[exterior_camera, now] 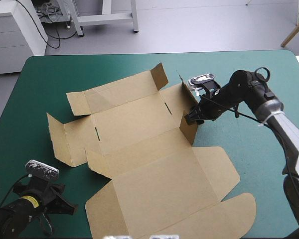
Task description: Fold the box
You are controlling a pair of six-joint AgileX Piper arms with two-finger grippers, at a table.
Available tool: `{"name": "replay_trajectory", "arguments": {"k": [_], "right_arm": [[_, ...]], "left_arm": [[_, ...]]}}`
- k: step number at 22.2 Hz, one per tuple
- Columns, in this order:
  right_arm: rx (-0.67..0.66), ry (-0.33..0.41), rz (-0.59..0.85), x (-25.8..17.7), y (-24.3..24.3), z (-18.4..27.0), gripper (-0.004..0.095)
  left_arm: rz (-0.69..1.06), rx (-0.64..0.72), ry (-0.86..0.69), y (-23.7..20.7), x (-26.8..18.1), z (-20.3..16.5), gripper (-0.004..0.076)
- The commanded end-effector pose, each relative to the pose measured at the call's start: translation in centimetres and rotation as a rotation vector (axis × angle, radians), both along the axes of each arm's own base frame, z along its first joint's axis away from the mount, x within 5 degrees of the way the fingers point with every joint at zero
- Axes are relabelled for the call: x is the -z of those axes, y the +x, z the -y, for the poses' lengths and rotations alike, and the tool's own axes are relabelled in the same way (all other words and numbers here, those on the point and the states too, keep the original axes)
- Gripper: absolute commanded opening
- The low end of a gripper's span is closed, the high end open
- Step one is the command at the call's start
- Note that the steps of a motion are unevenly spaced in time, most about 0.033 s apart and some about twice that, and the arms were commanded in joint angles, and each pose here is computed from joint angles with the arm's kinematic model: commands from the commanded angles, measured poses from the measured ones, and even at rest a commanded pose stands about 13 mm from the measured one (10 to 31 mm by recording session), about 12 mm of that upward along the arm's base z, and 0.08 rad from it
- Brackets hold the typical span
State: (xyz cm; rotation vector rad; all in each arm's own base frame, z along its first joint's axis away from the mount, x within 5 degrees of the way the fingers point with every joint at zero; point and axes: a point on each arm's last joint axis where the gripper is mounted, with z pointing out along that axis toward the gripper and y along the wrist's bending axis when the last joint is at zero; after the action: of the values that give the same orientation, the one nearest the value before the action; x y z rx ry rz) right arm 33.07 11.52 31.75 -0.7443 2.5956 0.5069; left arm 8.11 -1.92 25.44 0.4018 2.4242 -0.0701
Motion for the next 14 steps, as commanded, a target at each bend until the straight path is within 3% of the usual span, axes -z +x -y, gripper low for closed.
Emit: {"name": "replay_trajectory", "arguments": {"k": [1, 11, 14], "right_arm": [[0.003, 0.033, 0.063, -1.0, 0.5, -0.7, 0.0499], [-0.020, -0.067, 0.027, 3.5, 2.7, -2.5, 0.0498], [-0.010, -0.103, 0.025, 3.8, 2.8, -2.2, 0.0406]], "left_arm": [[0.063, -0.003, -0.025, 0.5, -1.0, 0.2, -0.0010], [0.064, -0.003, -0.023, 0.5, -1.0, 0.2, -0.0010], [0.064, -0.003, -0.023, 0.5, -1.0, 0.2, -0.0010]]}}
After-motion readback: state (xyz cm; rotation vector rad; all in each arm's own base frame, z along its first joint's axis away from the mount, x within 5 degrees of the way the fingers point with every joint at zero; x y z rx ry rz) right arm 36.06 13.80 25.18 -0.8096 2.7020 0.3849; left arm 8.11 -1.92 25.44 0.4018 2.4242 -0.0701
